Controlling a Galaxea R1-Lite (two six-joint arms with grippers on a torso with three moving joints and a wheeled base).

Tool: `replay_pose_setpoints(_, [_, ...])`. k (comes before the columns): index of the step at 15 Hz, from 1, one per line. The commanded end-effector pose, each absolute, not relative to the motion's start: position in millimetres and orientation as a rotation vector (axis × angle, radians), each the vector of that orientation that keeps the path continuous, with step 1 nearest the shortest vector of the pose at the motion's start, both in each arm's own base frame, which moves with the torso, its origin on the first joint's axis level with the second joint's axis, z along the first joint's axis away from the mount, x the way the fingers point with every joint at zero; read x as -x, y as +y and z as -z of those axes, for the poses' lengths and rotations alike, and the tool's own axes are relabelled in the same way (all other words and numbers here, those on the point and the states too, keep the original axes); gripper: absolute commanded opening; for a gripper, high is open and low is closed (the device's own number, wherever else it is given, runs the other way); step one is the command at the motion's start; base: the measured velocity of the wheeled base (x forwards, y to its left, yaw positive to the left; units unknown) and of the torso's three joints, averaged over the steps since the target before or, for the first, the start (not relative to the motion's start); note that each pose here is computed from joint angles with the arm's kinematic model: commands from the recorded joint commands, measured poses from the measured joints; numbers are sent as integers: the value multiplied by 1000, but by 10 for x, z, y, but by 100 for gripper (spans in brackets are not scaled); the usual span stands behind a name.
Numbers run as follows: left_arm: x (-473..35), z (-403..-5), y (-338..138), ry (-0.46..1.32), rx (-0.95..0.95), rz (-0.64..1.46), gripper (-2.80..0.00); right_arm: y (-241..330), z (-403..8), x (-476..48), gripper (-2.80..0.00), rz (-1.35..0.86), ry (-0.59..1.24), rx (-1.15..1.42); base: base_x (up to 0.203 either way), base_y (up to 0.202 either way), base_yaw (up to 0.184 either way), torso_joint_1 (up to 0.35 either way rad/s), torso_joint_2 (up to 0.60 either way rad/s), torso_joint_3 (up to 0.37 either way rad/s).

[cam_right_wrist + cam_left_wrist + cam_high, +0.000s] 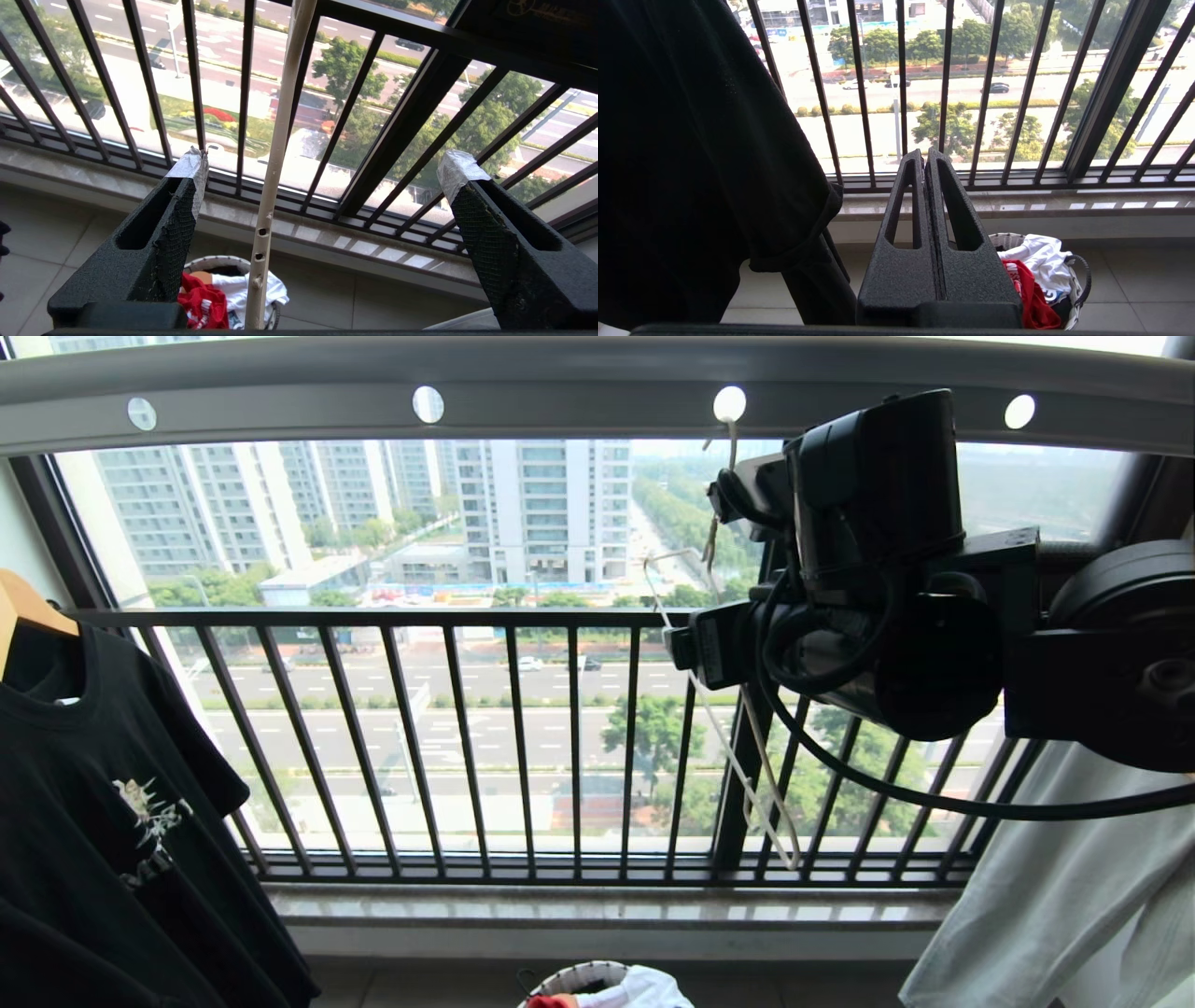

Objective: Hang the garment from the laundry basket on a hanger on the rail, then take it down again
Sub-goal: Pick up the clothes rack on the clothesline

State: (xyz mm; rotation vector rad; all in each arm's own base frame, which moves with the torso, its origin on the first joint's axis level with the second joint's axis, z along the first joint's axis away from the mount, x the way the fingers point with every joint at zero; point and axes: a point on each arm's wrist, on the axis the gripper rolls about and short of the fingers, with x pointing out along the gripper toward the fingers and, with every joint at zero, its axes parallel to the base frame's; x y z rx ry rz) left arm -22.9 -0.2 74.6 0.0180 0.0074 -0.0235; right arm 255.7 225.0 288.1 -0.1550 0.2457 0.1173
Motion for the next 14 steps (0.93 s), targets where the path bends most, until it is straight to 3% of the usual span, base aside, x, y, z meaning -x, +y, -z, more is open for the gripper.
replay_pose_setpoints(1, [228,-745,-2,9,-18,23,-280,2237,-2857,-2602,-280,-102,247,162,0,0,0,0,0,0])
replay_pose_setpoints(14, [228,-745,-2,9,-18,23,-280,2161,-2874,-2555,-280,-91,196,114,0,0,0,0,0,0])
